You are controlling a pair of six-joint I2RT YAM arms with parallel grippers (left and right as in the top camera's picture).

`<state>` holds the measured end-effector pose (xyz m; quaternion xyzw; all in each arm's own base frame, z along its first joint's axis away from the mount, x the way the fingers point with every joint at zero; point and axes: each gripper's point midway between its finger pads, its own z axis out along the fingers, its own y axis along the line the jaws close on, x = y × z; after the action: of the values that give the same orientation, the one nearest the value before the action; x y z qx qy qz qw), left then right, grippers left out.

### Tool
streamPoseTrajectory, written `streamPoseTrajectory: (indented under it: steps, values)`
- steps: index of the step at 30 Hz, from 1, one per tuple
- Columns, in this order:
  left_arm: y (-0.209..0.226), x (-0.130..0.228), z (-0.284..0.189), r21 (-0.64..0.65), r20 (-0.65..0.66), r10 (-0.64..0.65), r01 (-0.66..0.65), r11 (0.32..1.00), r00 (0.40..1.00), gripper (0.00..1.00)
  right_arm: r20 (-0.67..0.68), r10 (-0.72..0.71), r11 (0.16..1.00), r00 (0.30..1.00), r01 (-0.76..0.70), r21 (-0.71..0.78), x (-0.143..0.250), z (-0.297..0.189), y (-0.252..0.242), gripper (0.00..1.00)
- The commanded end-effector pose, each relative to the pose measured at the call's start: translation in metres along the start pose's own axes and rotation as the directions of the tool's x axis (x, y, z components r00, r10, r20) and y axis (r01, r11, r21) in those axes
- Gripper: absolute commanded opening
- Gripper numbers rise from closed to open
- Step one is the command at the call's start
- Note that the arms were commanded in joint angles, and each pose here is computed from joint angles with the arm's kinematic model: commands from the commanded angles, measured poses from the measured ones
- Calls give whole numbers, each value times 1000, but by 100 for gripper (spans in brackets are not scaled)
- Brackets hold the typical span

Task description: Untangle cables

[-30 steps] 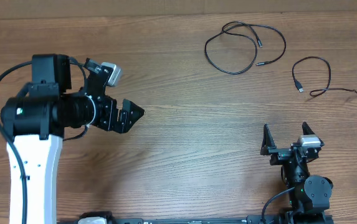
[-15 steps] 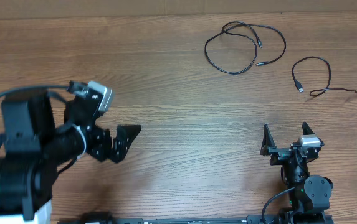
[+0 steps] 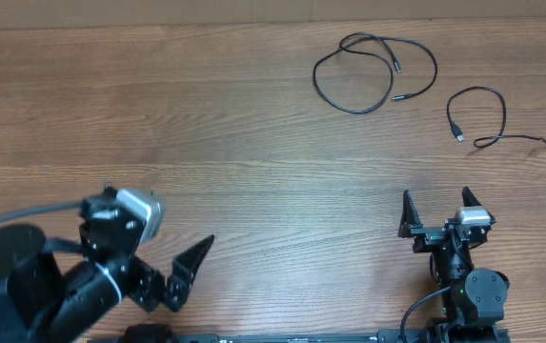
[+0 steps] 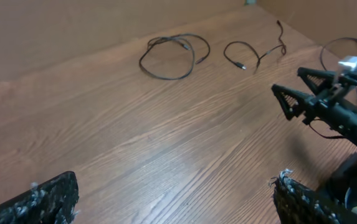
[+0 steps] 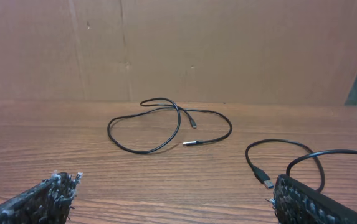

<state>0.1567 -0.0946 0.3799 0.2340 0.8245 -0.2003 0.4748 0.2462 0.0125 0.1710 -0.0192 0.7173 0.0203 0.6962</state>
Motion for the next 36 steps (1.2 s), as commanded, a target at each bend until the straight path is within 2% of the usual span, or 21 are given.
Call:
streamPoseTrajectory:
  steps: [1, 16, 30, 36]
  values:
    - [-14, -3, -14, 12, 47, 67, -67, 998, 997, 100, 7, -15, 1000, 1000, 15, -3, 1, 0, 0, 100]
    - [-59, 9, -65, 33, 207, 198, -209, 977, 958, 99, 7, -15, 1000, 1000, 15, -3, 1, 0, 0, 100]
    - [-95, 36, -122, -44, 386, 311, -320, 946, 868, 100, 7, -15, 1000, 1000, 15, -2, 1, 0, 0, 100]
    - [-100, 44, -129, -65, 406, 325, -328, 943, 854, 100, 7, -15, 1000, 1000, 15, -2, 1, 0, 0, 100]
